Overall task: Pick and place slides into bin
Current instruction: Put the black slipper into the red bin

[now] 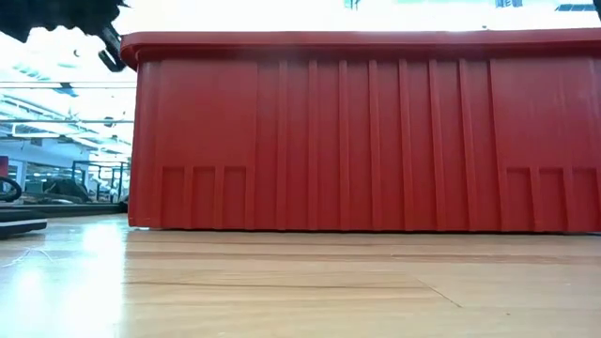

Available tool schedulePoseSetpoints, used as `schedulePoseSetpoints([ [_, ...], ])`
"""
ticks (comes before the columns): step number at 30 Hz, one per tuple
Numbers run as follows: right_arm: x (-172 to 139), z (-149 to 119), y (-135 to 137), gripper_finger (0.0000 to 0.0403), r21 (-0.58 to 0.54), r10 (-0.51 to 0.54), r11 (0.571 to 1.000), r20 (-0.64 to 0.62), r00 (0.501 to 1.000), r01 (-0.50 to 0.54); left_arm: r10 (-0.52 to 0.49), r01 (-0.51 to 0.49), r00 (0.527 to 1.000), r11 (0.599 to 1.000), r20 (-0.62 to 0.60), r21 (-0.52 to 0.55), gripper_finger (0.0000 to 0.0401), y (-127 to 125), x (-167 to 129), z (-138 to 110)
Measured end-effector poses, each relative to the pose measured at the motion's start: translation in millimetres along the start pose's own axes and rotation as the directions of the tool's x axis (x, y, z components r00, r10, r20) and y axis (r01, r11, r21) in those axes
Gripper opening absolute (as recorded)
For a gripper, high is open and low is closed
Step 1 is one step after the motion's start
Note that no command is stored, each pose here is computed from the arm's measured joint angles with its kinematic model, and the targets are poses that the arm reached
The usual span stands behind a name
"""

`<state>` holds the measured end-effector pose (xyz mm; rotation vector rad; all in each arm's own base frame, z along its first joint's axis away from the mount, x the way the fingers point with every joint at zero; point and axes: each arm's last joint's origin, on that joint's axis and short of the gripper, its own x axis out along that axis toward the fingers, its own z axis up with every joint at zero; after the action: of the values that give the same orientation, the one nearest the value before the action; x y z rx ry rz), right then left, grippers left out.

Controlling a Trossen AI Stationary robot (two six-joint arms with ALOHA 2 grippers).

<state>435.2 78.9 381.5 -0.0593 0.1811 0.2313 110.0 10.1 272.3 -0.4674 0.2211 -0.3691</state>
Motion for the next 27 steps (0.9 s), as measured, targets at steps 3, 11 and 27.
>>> schedulePoseSetpoints([
  [3,-22.7,-0.6,2.5,0.0022,0.013,0.008,1.0,-0.085,0.996,-0.007,-0.069,0.071,0.997,0.997,-0.045,0.036,0.0001,-15.5,-8.5,-2.5],
  [11,-87.0,-31.6,5.6,0.0002,0.092,-0.036,0.995,-0.041,0.999,0.04,-0.083,0.065,0.952,0.995,-0.295,-0.072,0.0,-30.3,-21.0,-31.1],
  [27,-189.3,-122.4,15.7,0.0,0.288,-0.188,0.948,0.164,0.968,0.136,-0.102,0.06,0.752,0.994,-0.651,-0.086,0.0,-46.5,49.6,-64.5],
])
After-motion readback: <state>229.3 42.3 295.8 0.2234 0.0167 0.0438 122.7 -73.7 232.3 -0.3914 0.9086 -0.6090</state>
